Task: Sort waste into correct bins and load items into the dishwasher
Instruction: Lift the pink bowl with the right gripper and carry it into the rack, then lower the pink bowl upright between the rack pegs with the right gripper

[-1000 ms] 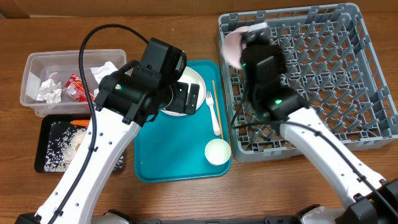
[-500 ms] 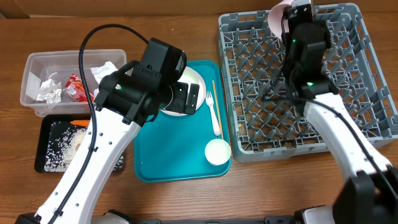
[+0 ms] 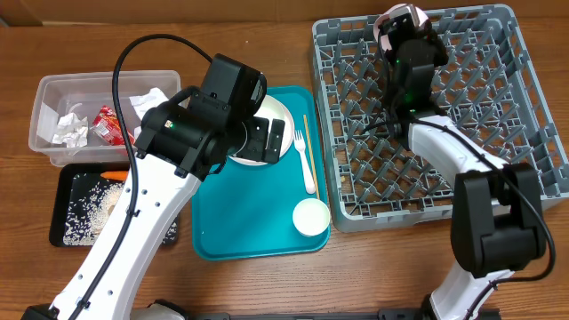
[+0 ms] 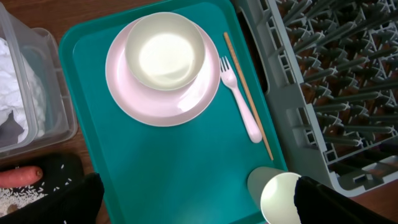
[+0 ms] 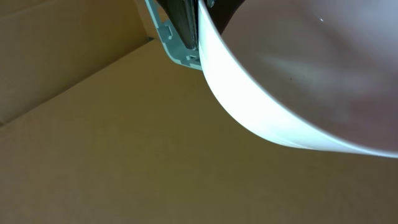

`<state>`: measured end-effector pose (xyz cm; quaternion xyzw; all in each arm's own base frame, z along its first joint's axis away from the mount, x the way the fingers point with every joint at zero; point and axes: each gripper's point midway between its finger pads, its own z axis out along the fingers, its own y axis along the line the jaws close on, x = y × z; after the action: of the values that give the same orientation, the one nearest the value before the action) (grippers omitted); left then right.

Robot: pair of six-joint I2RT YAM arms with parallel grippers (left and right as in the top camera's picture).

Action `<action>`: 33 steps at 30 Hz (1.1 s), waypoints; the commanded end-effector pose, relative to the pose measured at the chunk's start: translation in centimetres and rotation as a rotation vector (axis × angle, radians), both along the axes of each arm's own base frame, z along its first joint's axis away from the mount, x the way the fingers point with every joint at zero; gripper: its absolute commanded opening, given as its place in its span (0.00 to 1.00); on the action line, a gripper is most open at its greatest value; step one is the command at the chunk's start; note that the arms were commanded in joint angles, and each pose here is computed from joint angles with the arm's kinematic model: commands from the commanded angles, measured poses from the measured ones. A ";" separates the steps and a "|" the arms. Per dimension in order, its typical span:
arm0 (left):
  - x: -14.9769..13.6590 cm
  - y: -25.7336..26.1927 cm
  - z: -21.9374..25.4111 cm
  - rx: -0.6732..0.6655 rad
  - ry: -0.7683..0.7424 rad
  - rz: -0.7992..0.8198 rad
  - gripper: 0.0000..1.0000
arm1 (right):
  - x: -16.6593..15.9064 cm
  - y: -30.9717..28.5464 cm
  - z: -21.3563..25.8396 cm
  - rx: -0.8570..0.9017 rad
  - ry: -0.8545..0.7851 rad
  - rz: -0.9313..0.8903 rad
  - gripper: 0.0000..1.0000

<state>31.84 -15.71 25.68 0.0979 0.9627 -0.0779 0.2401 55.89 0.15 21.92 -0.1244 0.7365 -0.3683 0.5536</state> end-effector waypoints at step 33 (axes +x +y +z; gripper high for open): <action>0.3 0.1 0.8 -0.001 -0.027 -0.001 1.00 | 1.6 -2.2 -5.8 0.040 0.077 0.003 0.04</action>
<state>31.84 -15.71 25.68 0.0979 0.9627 -0.0779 0.2401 57.28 -2.63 16.99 -0.1239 0.7553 -0.3639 0.5308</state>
